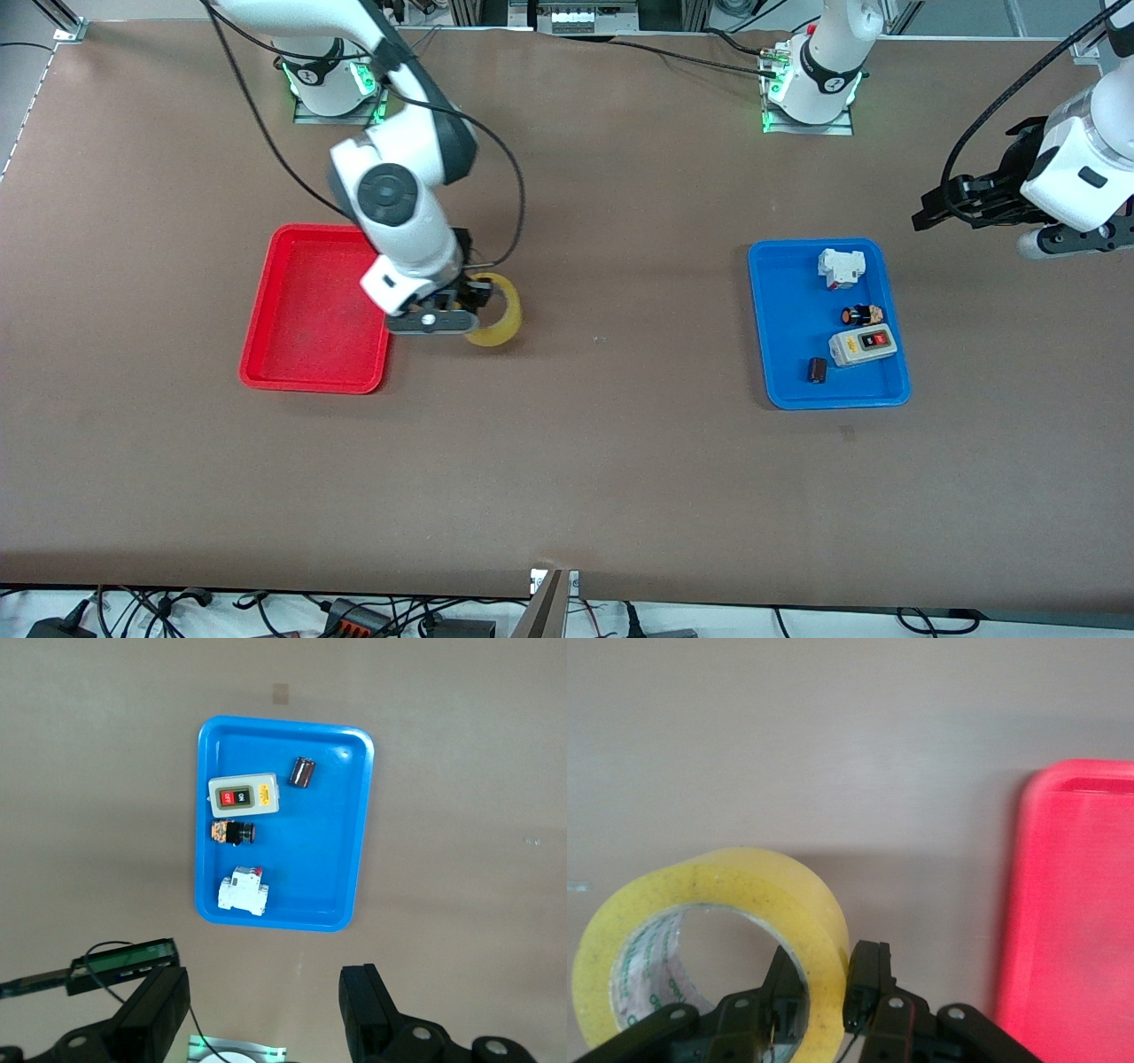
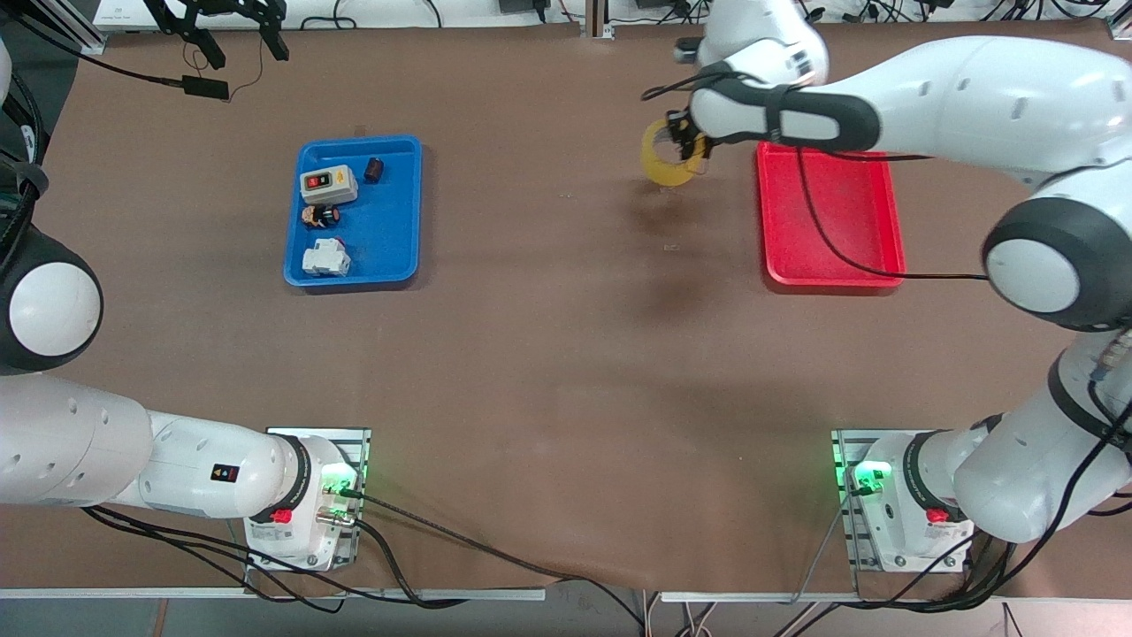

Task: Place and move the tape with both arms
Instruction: 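Move the tape with the right gripper into the red tray and release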

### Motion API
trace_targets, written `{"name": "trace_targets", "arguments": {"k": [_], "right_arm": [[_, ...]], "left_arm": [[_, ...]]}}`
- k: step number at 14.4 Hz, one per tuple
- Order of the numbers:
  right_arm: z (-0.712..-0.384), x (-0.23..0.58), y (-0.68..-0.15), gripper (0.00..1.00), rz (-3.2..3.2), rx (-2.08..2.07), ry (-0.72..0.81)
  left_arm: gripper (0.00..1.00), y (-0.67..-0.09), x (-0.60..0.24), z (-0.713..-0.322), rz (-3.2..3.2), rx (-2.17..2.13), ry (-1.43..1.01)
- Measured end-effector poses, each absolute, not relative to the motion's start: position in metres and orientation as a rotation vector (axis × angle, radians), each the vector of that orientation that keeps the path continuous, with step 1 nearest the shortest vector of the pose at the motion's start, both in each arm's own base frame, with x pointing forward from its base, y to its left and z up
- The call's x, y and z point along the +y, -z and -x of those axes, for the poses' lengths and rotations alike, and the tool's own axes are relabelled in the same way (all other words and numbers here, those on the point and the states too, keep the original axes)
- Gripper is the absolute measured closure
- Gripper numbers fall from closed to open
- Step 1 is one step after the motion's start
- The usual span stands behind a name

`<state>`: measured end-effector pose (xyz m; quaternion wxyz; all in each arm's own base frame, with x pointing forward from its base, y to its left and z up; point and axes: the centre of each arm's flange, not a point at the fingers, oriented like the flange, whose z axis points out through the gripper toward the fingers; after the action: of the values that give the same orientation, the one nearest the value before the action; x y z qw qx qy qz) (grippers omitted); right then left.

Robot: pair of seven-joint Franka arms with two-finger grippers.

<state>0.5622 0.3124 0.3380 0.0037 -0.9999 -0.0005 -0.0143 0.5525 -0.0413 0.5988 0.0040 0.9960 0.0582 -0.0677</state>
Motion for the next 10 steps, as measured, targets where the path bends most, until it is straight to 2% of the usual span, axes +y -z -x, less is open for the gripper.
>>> {"name": "trace_targets", "arguments": {"k": [4,10], "right_arm": [[-0.554,0.204,-0.332,0.81,3.16,0.064,-0.022],[-0.524,0.076,-0.271,0.81,3.157,-0.058,-0.068]], "left_arm": [[0.0,-0.604,-0.044,-0.552,-3.121,0.046,0.192],[0.0,-0.622,-0.053,-0.561,-3.119,0.008,0.132]]}}
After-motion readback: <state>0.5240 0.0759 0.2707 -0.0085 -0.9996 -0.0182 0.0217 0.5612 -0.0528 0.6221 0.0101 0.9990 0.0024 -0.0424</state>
